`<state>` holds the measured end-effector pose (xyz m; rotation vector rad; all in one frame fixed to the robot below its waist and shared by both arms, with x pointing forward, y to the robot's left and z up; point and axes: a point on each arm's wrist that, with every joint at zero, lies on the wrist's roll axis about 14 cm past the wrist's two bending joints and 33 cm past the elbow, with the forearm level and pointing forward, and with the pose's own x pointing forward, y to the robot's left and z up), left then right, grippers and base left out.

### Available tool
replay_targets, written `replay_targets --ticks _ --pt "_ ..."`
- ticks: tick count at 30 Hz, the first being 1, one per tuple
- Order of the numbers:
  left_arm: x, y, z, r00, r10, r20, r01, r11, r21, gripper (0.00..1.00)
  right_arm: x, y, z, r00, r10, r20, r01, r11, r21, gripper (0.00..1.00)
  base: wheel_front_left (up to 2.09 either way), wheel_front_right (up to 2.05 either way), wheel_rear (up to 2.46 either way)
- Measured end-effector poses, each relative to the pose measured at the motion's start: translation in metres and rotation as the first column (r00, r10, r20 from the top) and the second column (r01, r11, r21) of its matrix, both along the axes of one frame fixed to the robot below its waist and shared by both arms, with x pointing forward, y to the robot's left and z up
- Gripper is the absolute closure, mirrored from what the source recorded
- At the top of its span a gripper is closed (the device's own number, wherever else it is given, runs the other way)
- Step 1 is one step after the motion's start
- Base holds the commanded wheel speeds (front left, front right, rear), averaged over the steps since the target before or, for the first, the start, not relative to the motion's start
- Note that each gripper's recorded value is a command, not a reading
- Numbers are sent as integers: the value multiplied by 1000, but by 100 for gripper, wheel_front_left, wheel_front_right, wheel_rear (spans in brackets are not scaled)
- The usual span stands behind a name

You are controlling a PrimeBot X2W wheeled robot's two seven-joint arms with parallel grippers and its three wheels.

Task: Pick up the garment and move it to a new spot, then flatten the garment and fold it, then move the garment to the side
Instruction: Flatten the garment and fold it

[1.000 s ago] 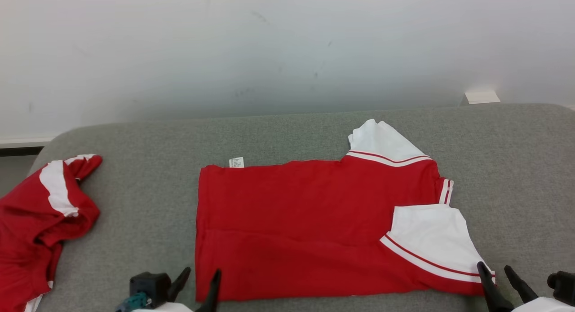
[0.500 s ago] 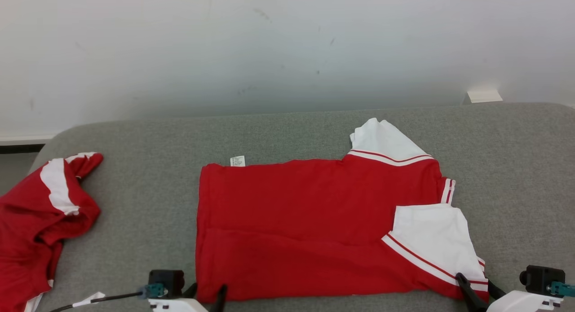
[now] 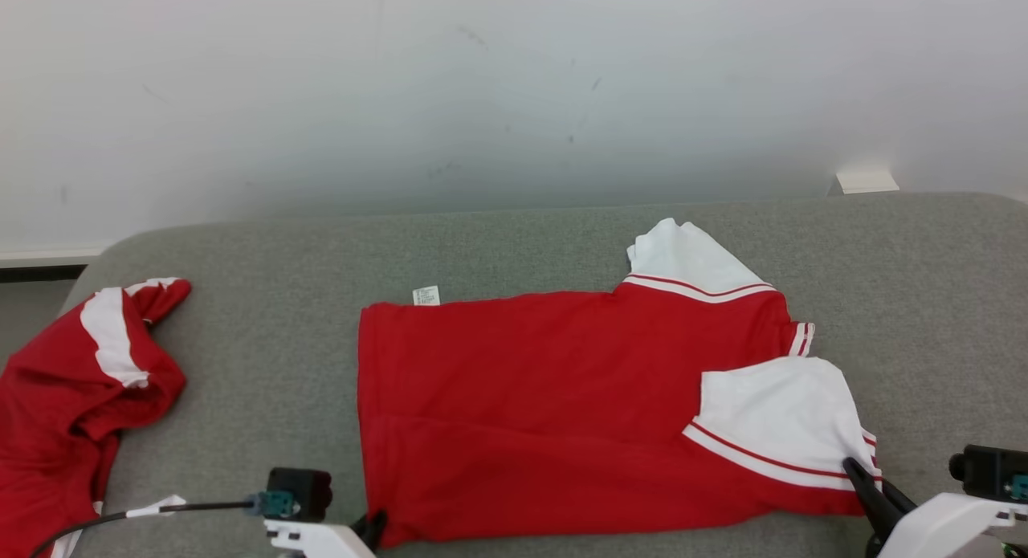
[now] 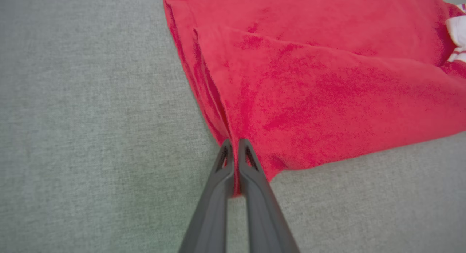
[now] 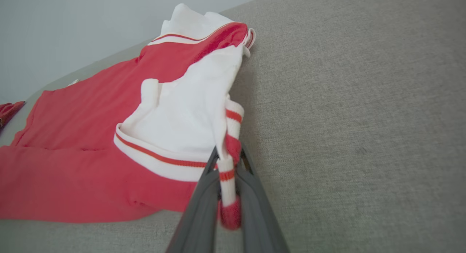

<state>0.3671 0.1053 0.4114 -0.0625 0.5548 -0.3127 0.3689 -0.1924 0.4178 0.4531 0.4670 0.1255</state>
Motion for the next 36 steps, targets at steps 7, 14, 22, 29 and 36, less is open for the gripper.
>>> replay_targets --ticks 7,14,22,29,36 --pt "-25 6 11 999 -25 -38 26 1000 14 100 -27 -10 2 999 28 -46 -27 999 32 100 0 0 0" --pt "-50 14 14 994 -19 -110 23 999 27 100 -72 -27 -11 987 20 -162 -12 999 45 100 0 0 0" --pt "-75 15 -3 972 -24 -235 32 999 33 0 -104 -29 -26 960 -4 -278 16 999 38 0 0 0 0" --pt "-59 18 9 983 -39 -177 51 997 65 0 -86 -29 0 980 -30 -194 30 1000 0 0 0 0 0" --pt "7 23 59 998 -3 68 -2 996 88 0 -25 -33 56 999 -44 27 46 997 -63 0 0 0 0"
